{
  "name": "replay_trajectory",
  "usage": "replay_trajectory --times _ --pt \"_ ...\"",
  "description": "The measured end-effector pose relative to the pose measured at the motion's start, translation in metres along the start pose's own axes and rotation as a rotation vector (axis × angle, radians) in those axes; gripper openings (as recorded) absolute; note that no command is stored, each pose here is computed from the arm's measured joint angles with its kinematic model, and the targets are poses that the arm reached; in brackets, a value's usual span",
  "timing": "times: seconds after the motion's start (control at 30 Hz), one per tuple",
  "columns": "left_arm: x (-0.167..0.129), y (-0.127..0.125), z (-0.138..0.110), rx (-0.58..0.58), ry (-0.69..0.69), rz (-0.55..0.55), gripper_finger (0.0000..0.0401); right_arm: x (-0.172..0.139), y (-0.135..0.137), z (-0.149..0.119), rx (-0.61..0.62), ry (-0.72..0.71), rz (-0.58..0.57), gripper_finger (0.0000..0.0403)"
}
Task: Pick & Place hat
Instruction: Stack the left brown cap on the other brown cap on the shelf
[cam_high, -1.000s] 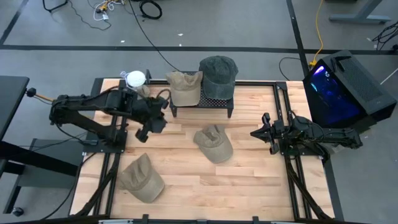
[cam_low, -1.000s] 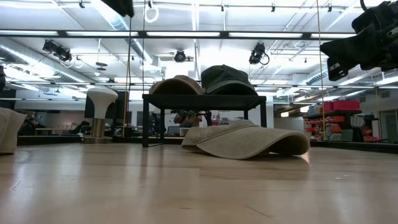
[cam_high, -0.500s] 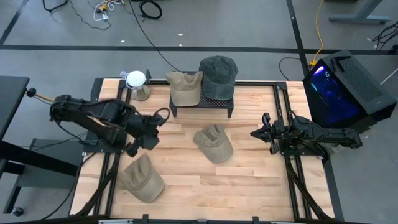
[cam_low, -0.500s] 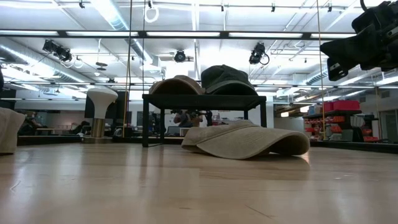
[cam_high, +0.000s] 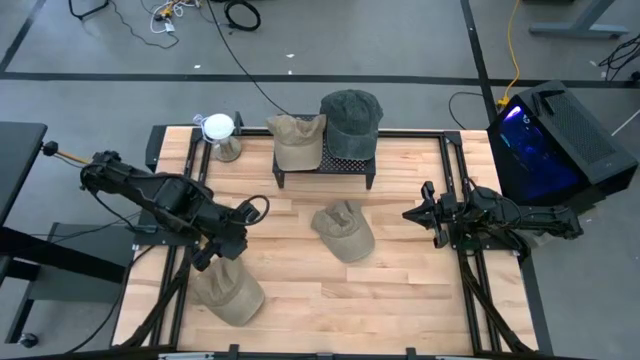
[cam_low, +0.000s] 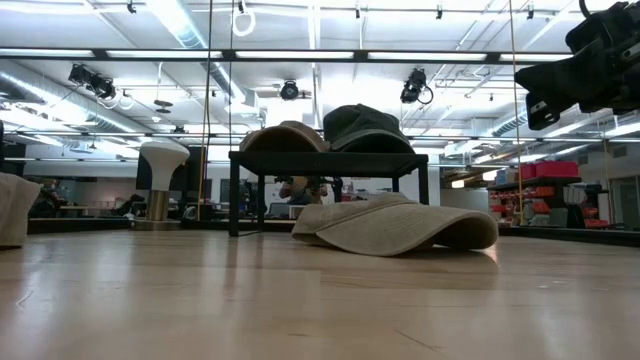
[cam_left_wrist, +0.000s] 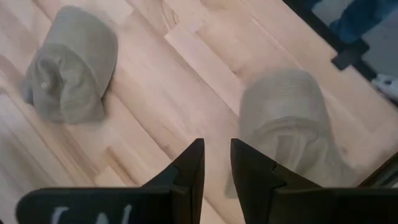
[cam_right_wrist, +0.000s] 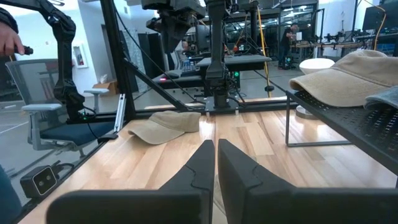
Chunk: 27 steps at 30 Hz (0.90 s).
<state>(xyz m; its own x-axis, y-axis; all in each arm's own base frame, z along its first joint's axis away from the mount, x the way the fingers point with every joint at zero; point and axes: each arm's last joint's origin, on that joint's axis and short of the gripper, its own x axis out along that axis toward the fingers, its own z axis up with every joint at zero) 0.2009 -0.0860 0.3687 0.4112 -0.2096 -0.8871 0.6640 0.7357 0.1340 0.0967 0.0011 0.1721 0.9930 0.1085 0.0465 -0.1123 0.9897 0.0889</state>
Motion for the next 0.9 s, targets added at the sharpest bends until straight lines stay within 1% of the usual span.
replay_trajectory --times 0.2,0.3,0.5,0.67,0.83,0.9 --pt "0.000 -0.001 0.000 -0.079 -0.001 -0.003 0.0085 0.000 0.000 0.000 0.000 0.000 0.000 0.0025" --pt "0.000 -0.001 0.000 -0.083 -0.002 -0.007 0.0085 0.000 0.000 0.000 0.000 0.000 0.000 0.0025" --pt "0.000 -0.010 0.002 -0.044 0.013 -0.026 0.0085 0.000 0.000 0.000 0.000 0.000 0.000 0.0025" --pt "0.000 -0.024 0.006 0.015 0.015 -0.023 0.0085 0.000 0.000 0.000 0.000 0.000 0.000 0.0025" --pt "-0.001 -0.040 0.009 0.028 0.008 -0.051 0.0085 0.000 0.000 0.000 0.000 0.000 0.000 0.0025" --pt "-0.001 -0.045 0.010 0.051 0.009 -0.041 0.0085 0.000 0.000 0.000 0.000 0.000 0.000 0.0025"
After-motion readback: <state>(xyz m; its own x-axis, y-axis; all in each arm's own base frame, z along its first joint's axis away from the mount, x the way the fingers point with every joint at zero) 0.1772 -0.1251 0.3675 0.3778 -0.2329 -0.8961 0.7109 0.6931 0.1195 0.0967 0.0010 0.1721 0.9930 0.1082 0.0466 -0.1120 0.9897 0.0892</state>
